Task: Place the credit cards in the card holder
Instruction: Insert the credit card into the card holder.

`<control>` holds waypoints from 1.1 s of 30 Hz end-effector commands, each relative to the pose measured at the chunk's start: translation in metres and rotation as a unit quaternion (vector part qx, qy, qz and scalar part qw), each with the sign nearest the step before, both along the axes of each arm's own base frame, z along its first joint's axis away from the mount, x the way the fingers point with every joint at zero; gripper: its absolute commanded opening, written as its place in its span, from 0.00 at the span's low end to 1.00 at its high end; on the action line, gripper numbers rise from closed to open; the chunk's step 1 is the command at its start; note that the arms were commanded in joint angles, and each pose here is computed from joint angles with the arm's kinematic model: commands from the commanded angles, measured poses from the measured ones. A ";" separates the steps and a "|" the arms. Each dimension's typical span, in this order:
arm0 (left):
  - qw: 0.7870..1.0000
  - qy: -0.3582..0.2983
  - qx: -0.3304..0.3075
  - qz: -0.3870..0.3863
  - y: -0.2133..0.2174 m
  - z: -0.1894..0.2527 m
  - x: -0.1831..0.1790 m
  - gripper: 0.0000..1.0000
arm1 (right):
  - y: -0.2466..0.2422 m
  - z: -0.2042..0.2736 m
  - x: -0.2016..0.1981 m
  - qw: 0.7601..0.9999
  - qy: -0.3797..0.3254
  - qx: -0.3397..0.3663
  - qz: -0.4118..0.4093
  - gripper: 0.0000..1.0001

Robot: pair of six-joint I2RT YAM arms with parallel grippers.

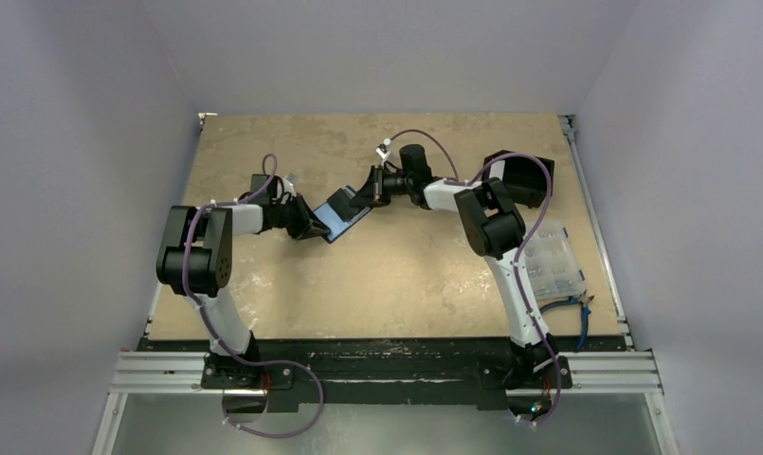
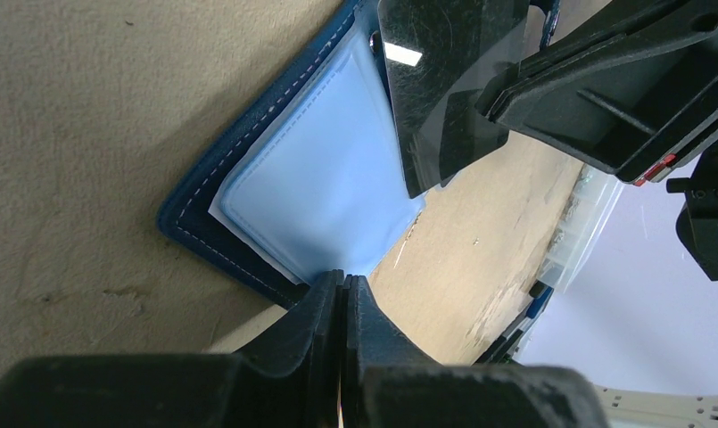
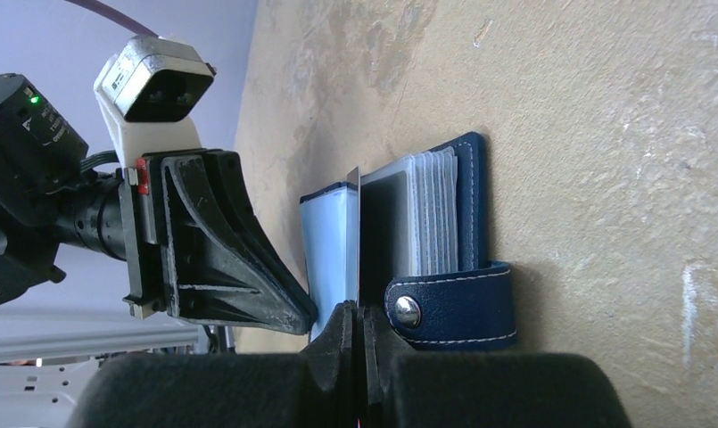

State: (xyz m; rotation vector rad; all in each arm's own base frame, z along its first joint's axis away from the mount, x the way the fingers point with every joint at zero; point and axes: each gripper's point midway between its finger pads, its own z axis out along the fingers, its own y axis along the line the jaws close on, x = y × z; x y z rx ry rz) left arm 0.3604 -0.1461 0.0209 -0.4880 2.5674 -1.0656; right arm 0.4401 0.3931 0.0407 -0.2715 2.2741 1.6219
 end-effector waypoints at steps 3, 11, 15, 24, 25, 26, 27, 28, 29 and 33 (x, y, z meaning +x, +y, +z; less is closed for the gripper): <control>0.997 0.062 0.051 0.016 0.016 -0.037 -0.020 0.00 | -0.006 -0.017 -0.005 0.999 -0.008 -0.041 0.002 0.00; 0.997 0.061 0.051 0.018 0.016 -0.037 -0.019 0.00 | -0.009 -0.020 -0.022 0.999 0.020 -0.050 0.005 0.00; 0.997 0.062 0.050 0.019 0.017 -0.037 -0.019 0.00 | -0.009 -0.015 -0.025 0.998 0.031 -0.059 0.006 0.00; 0.997 0.063 0.047 0.019 0.015 -0.038 -0.019 0.00 | -0.008 -0.021 -0.028 0.993 0.043 -0.112 0.014 0.00; 0.997 0.062 0.046 0.018 0.015 -0.038 -0.019 0.00 | -0.005 -0.021 -0.028 0.992 0.036 -0.116 0.023 0.00; 0.997 0.062 0.046 0.019 0.015 -0.037 -0.019 0.00 | -0.003 -0.024 -0.031 0.991 0.040 -0.124 0.029 0.00; 0.997 0.062 0.045 0.019 0.015 -0.037 -0.019 0.00 | -0.002 -0.026 -0.032 0.990 0.041 -0.128 0.032 0.00; 0.997 0.062 0.045 0.018 0.015 -0.037 -0.018 0.00 | 0.000 -0.027 -0.032 0.990 0.040 -0.130 0.034 0.00; 0.997 0.062 0.045 0.018 0.015 -0.038 -0.019 0.00 | 0.001 -0.028 -0.033 0.990 0.041 -0.131 0.035 0.00; 0.997 0.062 0.045 0.018 0.015 -0.037 -0.019 0.00 | 0.001 -0.029 -0.031 0.989 0.041 -0.141 0.035 0.00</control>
